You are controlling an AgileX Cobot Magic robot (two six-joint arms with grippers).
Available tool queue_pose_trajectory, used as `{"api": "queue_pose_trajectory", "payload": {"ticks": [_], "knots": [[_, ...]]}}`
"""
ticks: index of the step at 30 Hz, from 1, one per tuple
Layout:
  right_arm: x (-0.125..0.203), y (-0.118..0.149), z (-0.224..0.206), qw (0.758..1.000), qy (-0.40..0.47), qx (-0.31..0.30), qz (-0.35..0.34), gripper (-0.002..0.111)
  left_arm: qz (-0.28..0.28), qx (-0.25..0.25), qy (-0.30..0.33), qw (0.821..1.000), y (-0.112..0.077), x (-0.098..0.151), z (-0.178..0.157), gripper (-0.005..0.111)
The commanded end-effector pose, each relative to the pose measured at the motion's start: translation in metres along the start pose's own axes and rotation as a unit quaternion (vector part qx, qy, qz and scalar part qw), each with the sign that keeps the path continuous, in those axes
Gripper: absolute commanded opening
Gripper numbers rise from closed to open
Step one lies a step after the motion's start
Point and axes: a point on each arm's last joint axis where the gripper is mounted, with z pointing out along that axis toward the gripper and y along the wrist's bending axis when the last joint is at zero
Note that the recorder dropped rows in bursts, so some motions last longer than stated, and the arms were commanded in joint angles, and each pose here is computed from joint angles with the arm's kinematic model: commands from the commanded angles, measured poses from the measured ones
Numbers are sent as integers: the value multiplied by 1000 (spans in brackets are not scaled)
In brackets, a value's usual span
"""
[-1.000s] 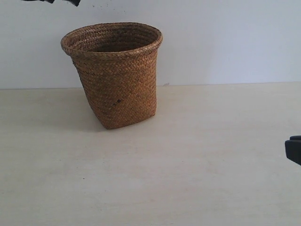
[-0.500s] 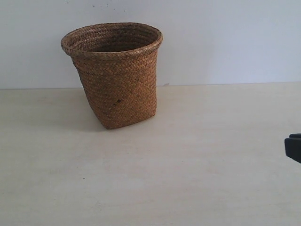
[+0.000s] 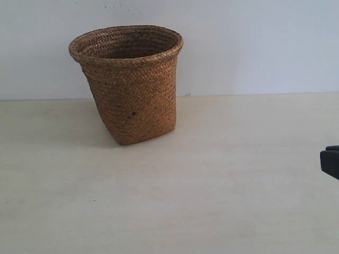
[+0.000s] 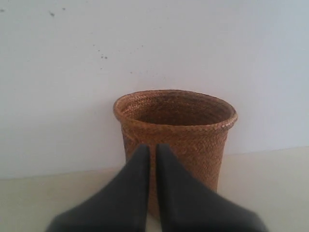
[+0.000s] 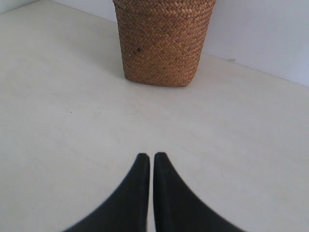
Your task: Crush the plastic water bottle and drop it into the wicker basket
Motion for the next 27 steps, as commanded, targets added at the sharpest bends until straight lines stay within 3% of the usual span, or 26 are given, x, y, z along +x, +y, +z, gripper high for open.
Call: {"api": "queue_pose_trajectory", "payload": {"ticks": [1,14,27], "knots": [[0,0,-1,1000,-5,2,-3,0,-27,-20,-23,999,6,26,-25,4],[0,0,-1,1000,-5,2,-3,0,-58,-76,-25,995,18,102,-54,4],[0,0,-1,1000,-5,2,-3,0,-86,-132,35,987,26,116,-61,4]]}}
